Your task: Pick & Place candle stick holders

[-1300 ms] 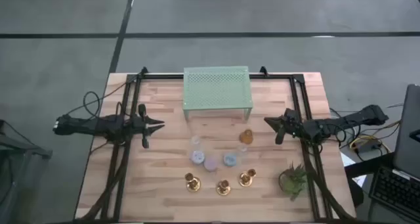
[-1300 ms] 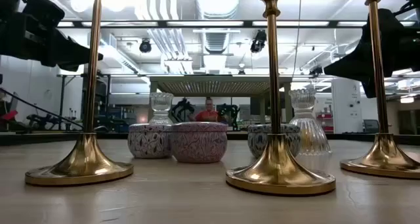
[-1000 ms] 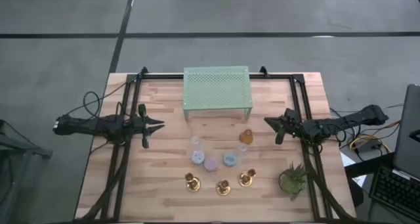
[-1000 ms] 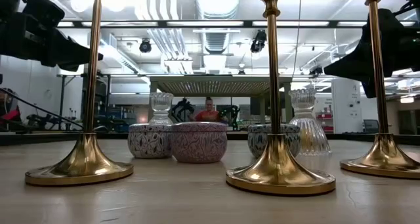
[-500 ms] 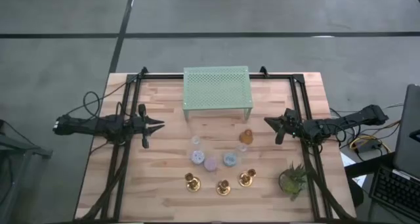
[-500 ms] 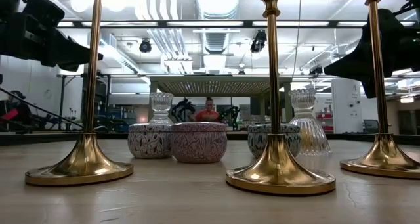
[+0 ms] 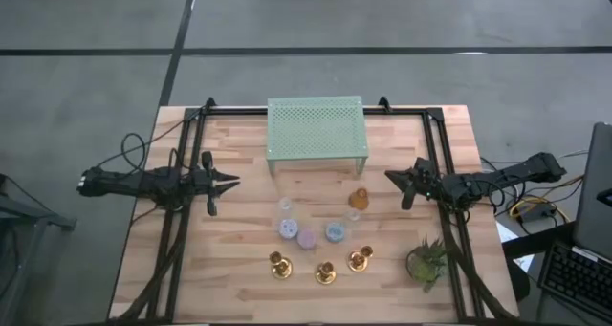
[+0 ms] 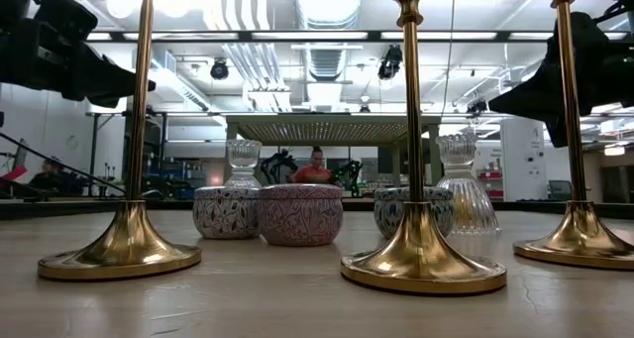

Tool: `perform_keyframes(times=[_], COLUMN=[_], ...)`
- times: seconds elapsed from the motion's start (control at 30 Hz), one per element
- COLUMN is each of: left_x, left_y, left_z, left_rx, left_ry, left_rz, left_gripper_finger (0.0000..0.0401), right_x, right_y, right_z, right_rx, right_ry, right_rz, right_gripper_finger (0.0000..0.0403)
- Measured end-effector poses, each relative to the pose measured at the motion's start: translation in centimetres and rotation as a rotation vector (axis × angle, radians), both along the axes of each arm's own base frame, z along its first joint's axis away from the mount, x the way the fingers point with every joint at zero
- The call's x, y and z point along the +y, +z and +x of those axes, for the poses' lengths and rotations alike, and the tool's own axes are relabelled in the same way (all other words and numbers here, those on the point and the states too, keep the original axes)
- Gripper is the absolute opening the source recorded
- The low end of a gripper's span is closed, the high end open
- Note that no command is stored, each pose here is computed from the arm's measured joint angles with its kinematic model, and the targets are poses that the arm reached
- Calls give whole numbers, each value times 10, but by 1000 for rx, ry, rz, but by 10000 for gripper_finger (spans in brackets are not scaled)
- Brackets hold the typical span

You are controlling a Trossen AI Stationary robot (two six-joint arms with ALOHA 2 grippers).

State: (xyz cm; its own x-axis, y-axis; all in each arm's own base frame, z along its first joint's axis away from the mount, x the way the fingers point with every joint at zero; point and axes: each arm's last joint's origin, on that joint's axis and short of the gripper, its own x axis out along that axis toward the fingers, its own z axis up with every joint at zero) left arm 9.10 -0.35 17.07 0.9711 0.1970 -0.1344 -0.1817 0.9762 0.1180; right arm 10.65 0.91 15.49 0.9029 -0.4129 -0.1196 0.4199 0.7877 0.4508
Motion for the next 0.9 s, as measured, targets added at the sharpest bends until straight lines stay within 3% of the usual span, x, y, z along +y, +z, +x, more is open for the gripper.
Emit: perform_keyframes(times=[0.23, 0.3, 0.37, 0.57, 0.77, 0.9], left_x=[0, 0, 0, 0, 0, 0], left_y=[0, 0, 0, 0, 0, 0], left_z=[0, 0, 0, 0, 0, 0], left_rx=[0, 0, 0, 0, 0, 0], left_ry=[0, 0, 0, 0, 0, 0], left_rz=[0, 0, 0, 0, 0, 0], left_gripper_finger=[60, 60, 60, 60, 60, 60], right_x=[-1, 0, 3, 20, 29, 42], right_y=[9, 11, 14, 24, 16, 12], right_z=[0, 1, 2, 2, 5, 8], right_rx=[-76, -98, -119, -217, -140, -103], right_ry=[-49, -10, 119, 712, 823, 891], right_rz=[-16, -23, -33, -141, -25, -3], right_gripper_finger=[8, 8, 8, 8, 8, 11])
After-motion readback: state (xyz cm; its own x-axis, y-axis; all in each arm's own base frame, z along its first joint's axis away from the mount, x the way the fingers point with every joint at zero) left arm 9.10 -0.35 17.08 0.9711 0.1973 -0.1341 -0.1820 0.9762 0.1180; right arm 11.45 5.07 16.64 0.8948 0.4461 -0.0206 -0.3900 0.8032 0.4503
